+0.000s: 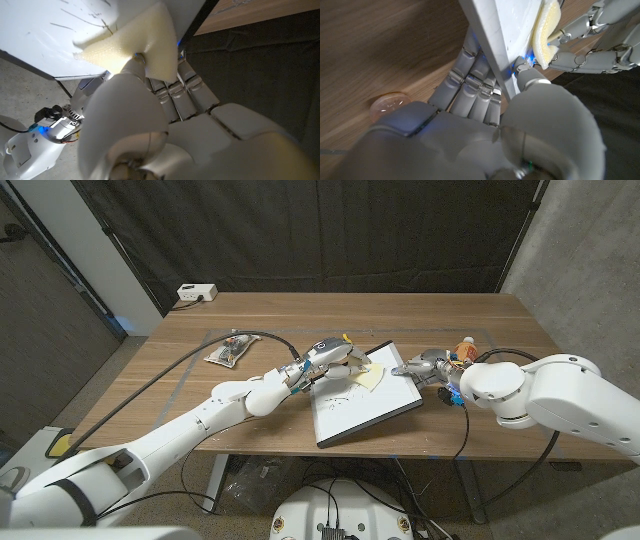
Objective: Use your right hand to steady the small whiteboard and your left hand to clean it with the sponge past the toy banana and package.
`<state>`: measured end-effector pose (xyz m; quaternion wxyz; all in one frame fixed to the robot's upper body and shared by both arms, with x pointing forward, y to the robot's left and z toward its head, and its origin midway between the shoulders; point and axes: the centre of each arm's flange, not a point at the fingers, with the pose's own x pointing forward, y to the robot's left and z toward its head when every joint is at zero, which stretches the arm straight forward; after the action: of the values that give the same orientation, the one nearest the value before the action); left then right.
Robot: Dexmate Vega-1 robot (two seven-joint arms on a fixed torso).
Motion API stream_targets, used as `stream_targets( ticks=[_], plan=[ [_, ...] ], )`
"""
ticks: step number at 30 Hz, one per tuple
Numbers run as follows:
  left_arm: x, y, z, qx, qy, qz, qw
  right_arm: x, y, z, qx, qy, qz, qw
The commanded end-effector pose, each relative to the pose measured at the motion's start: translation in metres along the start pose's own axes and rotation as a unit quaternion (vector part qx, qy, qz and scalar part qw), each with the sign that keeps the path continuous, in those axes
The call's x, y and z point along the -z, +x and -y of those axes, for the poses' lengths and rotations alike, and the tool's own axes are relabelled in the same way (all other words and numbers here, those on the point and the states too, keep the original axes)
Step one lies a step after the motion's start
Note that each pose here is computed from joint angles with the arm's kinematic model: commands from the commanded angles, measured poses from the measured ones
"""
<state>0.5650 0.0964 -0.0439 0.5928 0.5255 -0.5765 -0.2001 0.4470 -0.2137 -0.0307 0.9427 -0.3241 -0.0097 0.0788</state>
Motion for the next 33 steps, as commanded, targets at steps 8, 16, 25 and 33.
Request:
stream_targets(
  ticks=[8,16,25,33],
  plan=[
    [-0.006,-0.045,0.006,0.035,-0.037,-0.030,0.998,-0.005,0.006,0.006,0.013,-0.005,-0.001,0.9999],
    [-0.001,-0.066,0.005,0.038,-0.038,-0.065,0.996,-0.005,0.007,0.007,0.019,-0.004,-0.004,0.9998],
    [-0.004,-0.074,0.002,0.033,-0.035,-0.072,0.996,-0.005,0.006,0.008,0.025,-0.004,-0.004,0.9997],
    [-0.004,-0.074,0.001,0.029,-0.035,-0.071,0.996,-0.004,0.005,0.006,0.027,-0.004,-0.004,0.9996]
  ],
)
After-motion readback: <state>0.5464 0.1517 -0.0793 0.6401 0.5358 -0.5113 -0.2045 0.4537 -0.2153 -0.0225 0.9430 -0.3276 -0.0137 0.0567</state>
